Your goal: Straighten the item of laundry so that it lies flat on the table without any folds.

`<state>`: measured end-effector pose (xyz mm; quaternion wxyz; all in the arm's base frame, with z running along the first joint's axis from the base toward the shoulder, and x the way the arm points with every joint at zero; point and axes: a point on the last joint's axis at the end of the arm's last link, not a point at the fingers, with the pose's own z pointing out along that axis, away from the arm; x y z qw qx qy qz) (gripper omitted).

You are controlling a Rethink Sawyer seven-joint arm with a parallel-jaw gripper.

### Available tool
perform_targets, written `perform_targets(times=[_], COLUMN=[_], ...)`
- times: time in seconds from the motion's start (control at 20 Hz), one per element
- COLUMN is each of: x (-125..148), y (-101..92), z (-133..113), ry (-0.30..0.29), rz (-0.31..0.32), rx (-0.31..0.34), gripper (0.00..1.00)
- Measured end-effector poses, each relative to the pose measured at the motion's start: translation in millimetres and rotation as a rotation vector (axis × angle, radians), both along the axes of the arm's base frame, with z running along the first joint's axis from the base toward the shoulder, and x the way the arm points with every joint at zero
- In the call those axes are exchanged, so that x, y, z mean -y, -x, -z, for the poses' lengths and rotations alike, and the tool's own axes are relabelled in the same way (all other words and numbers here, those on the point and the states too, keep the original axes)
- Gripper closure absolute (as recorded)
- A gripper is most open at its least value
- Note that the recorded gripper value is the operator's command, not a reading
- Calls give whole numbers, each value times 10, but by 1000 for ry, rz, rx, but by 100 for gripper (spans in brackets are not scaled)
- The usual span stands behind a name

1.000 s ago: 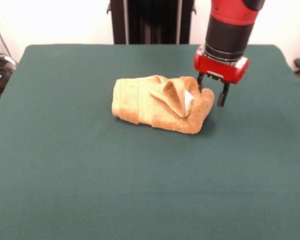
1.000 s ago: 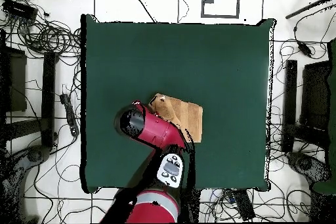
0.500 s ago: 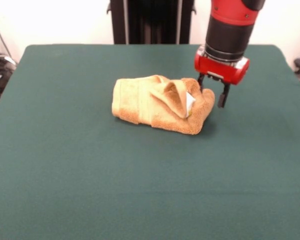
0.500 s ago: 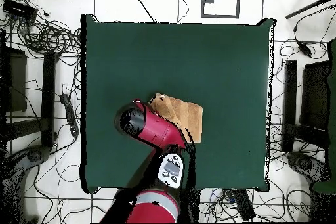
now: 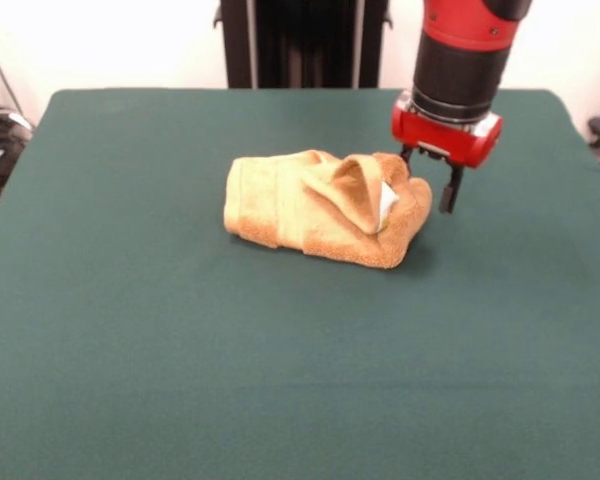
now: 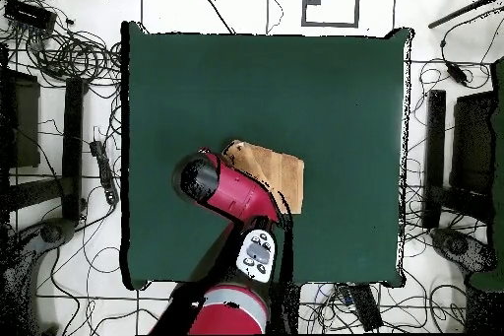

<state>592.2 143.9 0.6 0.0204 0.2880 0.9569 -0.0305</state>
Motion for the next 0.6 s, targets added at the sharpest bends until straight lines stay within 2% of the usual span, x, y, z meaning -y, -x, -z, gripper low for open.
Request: perform_targets(times=[0.35, 0.6], x=[-69, -123], y=[29, 11], z=[-58, -193], ry=[-11, -9], rz=[-11, -18], rx=[-34, -26], gripper=[0, 0])
